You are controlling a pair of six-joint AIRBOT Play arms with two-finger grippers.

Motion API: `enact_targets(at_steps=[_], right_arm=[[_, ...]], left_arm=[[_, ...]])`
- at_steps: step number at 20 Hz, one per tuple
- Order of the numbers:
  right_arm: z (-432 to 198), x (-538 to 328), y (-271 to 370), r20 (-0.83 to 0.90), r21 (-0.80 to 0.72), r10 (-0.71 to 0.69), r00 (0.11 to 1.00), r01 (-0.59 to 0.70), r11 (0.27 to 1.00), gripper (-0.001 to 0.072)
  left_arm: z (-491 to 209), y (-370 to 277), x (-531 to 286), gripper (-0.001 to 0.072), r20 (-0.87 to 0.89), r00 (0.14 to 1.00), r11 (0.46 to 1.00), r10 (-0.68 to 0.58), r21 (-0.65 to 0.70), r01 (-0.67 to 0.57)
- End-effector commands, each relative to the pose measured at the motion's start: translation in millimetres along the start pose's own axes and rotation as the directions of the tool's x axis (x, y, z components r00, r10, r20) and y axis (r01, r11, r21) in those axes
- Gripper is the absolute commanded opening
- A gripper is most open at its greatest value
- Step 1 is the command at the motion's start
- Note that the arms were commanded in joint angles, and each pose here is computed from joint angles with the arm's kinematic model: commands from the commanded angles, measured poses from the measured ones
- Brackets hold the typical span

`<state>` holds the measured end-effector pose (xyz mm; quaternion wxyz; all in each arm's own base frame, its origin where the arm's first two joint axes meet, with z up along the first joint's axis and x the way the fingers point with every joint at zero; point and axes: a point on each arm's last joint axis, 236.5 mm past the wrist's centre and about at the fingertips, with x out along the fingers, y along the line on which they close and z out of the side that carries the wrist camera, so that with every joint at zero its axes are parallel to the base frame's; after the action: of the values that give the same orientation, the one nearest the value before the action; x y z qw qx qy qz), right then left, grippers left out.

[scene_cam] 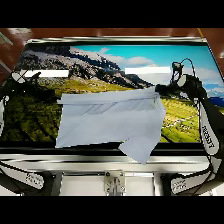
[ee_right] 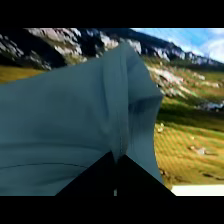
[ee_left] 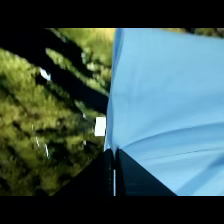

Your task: Fold the shirts.

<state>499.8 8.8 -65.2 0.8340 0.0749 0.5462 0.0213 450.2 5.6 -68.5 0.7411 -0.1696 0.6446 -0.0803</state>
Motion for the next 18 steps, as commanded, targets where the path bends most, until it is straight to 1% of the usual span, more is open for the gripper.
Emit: enact_targets(at_steps=[1, 5, 14, 16, 18], right_arm=[[-65.0, -7.2, -3.4, -0.274, 0.039, 0.007, 0.962, 0.004, 0.999, 0.0051], [-65.8, -3.4, 1.8, -0.276, 0.123, 0.033, 0.961, 0.001, 0.992, 0.0051], [-66.6, -3.0, -0.2, -0.279, 0.128, 0.025, 0.96, 0.012, 0.992, 0.0051], [-66.8, -2.8, -5.2, -0.28, 0.117, 0.004, 0.96, 0.03, 0.993, 0.0051], [-65.3, -0.3, -5.5, -0.273, 0.142, 0.004, 0.962, 0.036, 0.989, 0.0052]], left_arm=[[-50.0, -6.5, 2.2, 0.0035, -0.221, 0.974, 0.999, -0.047, -0.03, 0.042], [-54.3, -20.8, 8.2, 0.0035, -0.24, 0.97, 0.999, -0.048, -0.006, 0.048], [-57.2, -1.4, 2.8, 0.0035, -0.25, 0.968, 0.994, -0.019, -0.107, -0.008], [-59.4, 3.6, 0.8, 0.0035, -0.258, 0.966, 0.993, -0.016, -0.116, -0.015], [-58.7, 3.2, 1.7, 0.0035, -0.256, 0.967, 0.993, -0.015, -0.113, -0.014]])
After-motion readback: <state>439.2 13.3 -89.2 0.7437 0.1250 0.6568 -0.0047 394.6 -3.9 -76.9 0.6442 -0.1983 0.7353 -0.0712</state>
